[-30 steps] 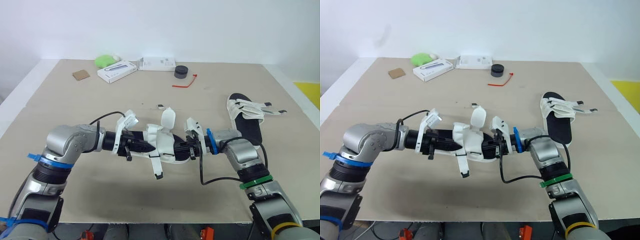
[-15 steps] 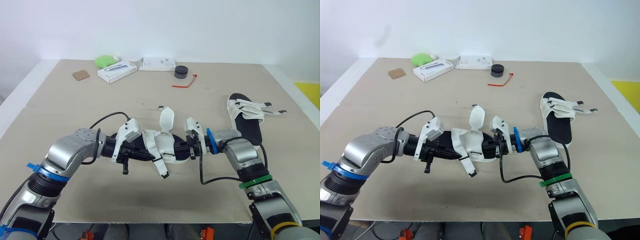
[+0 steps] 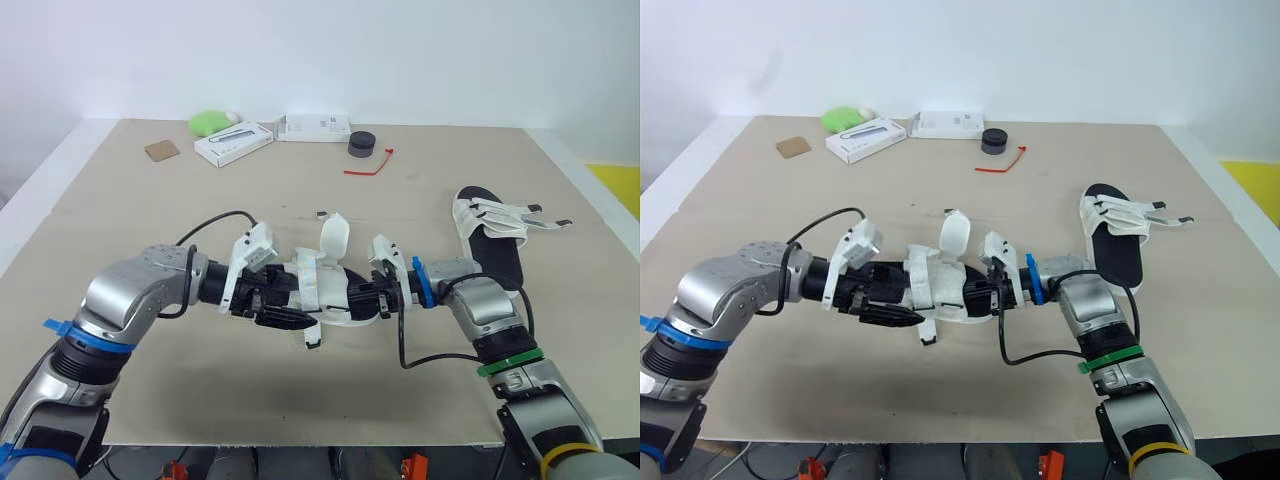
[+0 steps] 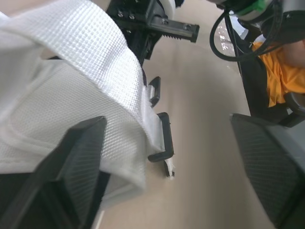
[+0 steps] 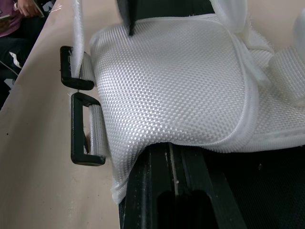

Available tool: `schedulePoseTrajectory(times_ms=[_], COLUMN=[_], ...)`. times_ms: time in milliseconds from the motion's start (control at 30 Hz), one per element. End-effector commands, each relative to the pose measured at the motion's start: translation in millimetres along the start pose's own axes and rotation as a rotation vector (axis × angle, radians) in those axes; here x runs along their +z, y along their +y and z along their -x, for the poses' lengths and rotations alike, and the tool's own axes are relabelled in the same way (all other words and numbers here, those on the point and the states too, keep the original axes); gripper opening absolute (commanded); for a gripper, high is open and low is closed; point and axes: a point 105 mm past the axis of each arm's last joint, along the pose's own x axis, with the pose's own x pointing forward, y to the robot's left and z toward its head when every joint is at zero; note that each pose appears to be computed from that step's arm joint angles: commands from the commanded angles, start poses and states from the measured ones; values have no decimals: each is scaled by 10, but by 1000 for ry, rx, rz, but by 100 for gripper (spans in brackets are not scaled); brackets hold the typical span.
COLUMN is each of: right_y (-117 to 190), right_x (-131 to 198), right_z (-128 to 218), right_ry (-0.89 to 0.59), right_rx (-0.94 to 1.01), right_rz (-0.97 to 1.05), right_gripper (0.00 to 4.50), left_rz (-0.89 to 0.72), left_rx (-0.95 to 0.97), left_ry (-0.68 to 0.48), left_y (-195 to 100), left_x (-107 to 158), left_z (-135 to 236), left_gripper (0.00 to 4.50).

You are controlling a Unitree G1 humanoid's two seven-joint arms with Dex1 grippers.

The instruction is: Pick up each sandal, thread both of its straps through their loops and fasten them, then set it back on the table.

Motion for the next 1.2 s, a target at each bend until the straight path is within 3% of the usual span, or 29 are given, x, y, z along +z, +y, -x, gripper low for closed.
schedulePoseTrajectory(times_ms=[33, 233, 400, 533, 800, 1167, 1200], right_y=[-14, -19, -21, -14, -3, -6, -7], right_x=[-184, -178, -170, -167, -162, -156, -155], right_z=[-50, -49, -62, -79, -43, -53, -51], right_ry=[60, 59, 57, 54, 41, 41, 41], right_rx=[-14, -12, -9, -7, -11, -12, -13], right_rz=[-50, -49, -47, -47, -58, -58, -59], right_gripper=[0, 0, 0, 0, 0, 0, 0], left_rz=[-31, -21, 8, 44, 51, 136, 160], left_rx=[-57, -145, -207, -46, 111, -21, -34], left_ry=[10, 82, 102, 112, 64, 0, 4], left_y=[-148, -414, -647, -479, -221, -352, -369], left_x=[64, -126, -292, -596, -648, -492, -505], left_z=[228, 461, 421, 123, -119, -330, -340], left_gripper=[408, 408, 408, 408, 408, 408, 386])
